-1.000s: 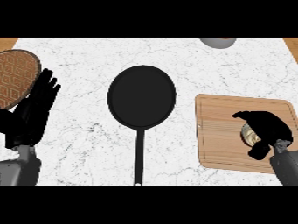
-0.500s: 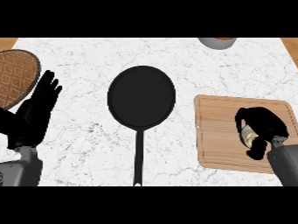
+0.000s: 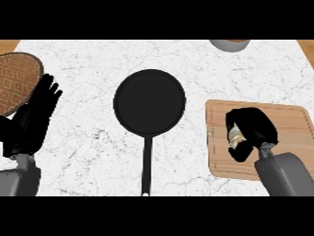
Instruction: Pick the cupcake from the cutting board and place it in the pan
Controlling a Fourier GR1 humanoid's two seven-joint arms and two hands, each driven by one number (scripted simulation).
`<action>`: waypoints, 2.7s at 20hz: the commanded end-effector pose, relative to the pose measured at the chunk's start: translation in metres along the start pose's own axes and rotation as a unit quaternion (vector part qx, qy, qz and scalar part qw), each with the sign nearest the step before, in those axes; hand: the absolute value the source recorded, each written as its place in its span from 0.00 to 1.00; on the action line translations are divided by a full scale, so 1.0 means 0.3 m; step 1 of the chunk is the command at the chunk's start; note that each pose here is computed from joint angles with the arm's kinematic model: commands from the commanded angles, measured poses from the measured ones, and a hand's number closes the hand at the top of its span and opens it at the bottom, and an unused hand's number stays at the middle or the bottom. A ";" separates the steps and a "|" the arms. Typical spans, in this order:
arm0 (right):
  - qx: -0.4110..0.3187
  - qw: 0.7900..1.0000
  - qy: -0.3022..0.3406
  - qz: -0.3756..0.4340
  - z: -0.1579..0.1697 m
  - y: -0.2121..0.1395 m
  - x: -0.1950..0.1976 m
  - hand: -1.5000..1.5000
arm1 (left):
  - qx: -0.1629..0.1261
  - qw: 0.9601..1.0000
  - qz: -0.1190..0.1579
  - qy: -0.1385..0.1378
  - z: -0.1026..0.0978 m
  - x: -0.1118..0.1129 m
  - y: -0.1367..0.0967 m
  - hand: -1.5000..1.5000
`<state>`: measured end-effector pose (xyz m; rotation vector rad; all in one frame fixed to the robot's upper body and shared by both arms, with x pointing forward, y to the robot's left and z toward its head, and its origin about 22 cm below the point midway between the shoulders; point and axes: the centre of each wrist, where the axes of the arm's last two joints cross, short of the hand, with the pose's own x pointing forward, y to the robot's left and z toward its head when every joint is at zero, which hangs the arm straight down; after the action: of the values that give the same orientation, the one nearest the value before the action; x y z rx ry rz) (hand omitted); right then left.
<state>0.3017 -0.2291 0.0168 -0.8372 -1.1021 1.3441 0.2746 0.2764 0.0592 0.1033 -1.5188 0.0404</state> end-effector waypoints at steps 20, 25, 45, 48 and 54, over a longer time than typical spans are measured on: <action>-0.324 0.938 0.121 0.008 0.092 -0.423 0.922 1.00 | -0.083 0.997 -0.004 -0.008 -0.071 0.023 -0.168 0.50; -0.332 0.929 0.162 -0.012 0.057 -0.422 0.947 1.00 | -0.070 0.998 -0.006 0.000 -0.074 0.014 -0.147 0.50; -0.329 0.930 0.119 -0.109 -0.202 -0.235 0.764 1.00 | -0.023 1.000 0.005 -0.002 -0.044 -0.005 -0.047 0.50; -0.312 0.937 0.121 -0.101 -0.278 -0.160 0.669 1.00 | -0.024 1.000 0.002 -0.013 -0.026 0.023 -0.098 0.50; -0.267 0.936 0.188 -0.131 -0.338 -0.158 0.617 1.00 | -0.037 0.999 0.003 -0.004 -0.043 0.015 -0.115 0.50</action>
<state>0.3851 -0.0262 0.0629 -1.2767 -1.3216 0.7368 0.2897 0.2533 0.0614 0.0535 -1.5345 -0.0061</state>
